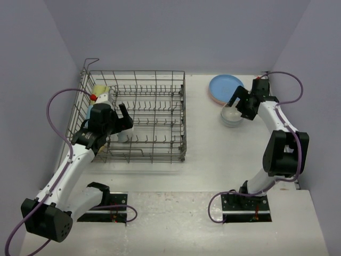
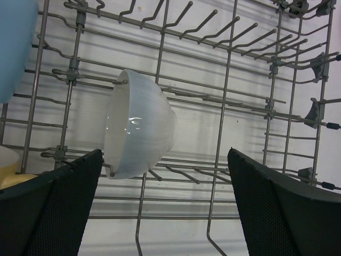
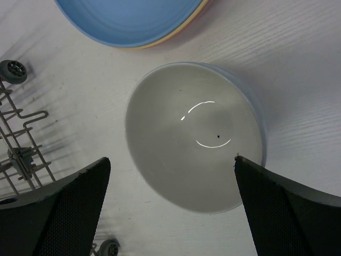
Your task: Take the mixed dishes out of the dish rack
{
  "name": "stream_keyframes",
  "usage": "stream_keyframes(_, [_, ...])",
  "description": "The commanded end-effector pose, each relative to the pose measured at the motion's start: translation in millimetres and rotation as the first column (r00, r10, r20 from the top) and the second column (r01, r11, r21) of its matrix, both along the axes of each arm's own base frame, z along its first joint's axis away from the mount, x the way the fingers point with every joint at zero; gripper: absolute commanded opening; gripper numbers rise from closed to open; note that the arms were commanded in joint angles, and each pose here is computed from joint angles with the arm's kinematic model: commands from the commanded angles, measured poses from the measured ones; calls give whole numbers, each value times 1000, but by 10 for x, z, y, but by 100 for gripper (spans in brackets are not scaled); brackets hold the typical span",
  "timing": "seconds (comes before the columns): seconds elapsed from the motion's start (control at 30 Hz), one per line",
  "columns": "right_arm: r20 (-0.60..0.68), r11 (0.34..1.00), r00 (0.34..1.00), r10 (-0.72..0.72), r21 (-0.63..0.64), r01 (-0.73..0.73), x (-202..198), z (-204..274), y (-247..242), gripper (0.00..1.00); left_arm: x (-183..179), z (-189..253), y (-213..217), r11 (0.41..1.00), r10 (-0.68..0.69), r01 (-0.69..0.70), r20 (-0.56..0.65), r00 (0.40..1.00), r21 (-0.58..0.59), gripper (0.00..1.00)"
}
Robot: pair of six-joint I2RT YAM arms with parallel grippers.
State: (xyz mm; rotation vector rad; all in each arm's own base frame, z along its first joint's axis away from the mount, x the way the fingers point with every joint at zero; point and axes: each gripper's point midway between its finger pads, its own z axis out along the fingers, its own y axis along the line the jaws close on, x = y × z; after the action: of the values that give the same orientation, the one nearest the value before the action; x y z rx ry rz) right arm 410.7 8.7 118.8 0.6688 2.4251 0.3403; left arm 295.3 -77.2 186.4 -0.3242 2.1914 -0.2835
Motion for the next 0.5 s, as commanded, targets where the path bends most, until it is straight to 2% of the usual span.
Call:
stream_keyframes(0.0, [84,999,996,21,43,-25,132,134,47,99,42,98,5,1000,-6,6,42,999,-6,100])
stream_keyframes(0.07, [91,998,995,35,49,-40,130,150,64,99,38,98,7,1000,-8,8,41,999,-3,100])
stream_keyframes(0.23, [212,990,970,118,56,-132,111,626,310,99,44,-12,0,1000,-9,9,12,1000,1,100])
stream_keyframes(0.33, [228,976,950,213,2,-220,13,824,728,99,65,-111,-22,1000,-11,11,-10,1000,-9,100])
stream_keyframes(0.37, [229,959,934,275,5,-283,-56,849,1017,99,66,-145,-16,1000,-7,7,-19,1000,-10,100])
stream_keyframes(0.47, [231,932,912,339,45,-358,-137,870,1423,99,85,-225,-30,1000,-15,15,-26,1000,-22,100])
